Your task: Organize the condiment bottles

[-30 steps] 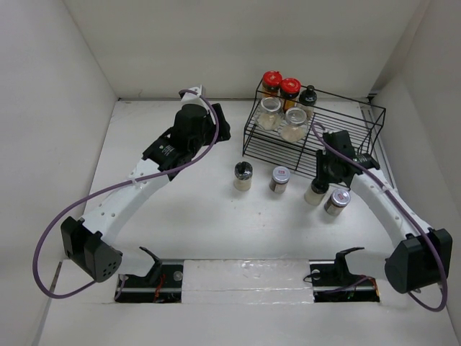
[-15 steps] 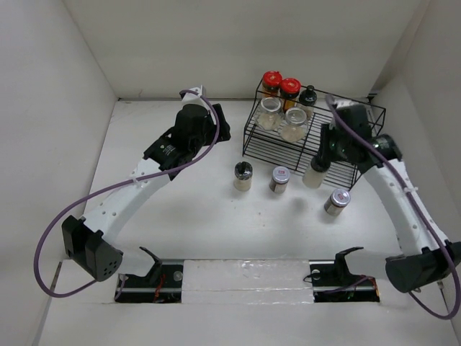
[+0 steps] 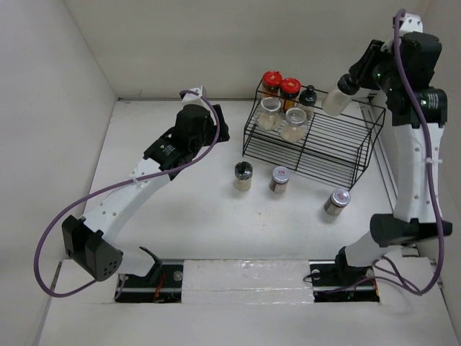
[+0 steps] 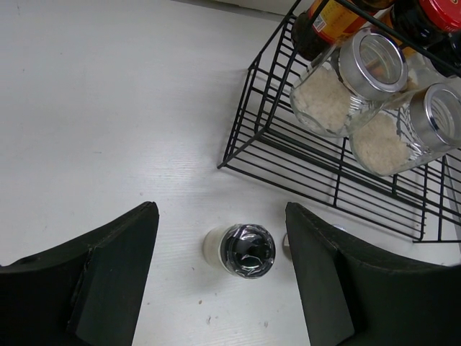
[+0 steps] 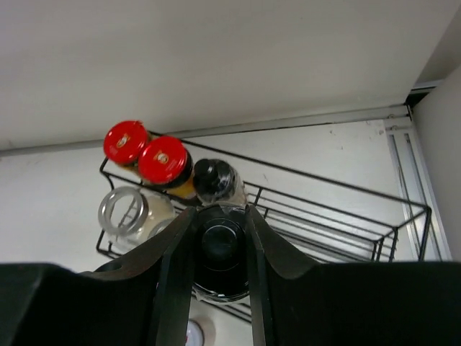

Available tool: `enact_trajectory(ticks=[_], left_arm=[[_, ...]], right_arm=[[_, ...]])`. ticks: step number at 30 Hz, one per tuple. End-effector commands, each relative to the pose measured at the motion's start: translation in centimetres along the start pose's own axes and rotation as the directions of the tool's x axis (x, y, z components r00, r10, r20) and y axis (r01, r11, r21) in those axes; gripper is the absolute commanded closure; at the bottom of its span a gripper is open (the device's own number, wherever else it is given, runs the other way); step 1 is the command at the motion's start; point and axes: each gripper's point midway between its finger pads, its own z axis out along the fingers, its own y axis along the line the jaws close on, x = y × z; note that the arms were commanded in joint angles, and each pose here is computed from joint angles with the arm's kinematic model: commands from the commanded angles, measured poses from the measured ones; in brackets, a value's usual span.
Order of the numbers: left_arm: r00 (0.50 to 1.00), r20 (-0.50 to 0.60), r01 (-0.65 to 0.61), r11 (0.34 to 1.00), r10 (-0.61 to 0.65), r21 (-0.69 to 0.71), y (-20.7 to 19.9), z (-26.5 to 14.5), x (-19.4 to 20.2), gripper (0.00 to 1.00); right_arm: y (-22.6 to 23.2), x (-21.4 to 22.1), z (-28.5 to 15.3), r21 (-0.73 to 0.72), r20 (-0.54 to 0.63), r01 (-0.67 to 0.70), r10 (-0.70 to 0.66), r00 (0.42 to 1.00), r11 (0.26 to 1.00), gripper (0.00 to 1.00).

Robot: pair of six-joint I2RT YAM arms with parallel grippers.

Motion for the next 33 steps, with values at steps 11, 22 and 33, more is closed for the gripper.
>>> enact_trajectory(ticks=[11,22,33], left_arm=[[0.998,0.056,0.001,1.000,-0.002,0.021,-0.3,-1.1,-1.6,0.33],[0.998,0.056,0.001,1.000,-0.002,0.021,-0.4,-0.8,-1.5,0.33],[0.999,0.035,0.004,1.000,-0.005,0.021,-0.5,0.2,-0.7,0.33]], right_arm=[[-2.3,-5.5,6.3,-0.004,0.163,-0.011,0.012,0.987,1.000,1.00],[-4.8,0.1,9.6,0.087,0.043,0.034,-0.038,0.998,0.996,1.00],[-5.6,2.7,11.5,0.115,-0.017,0.068,-0.067,0.998,0.991,1.00]])
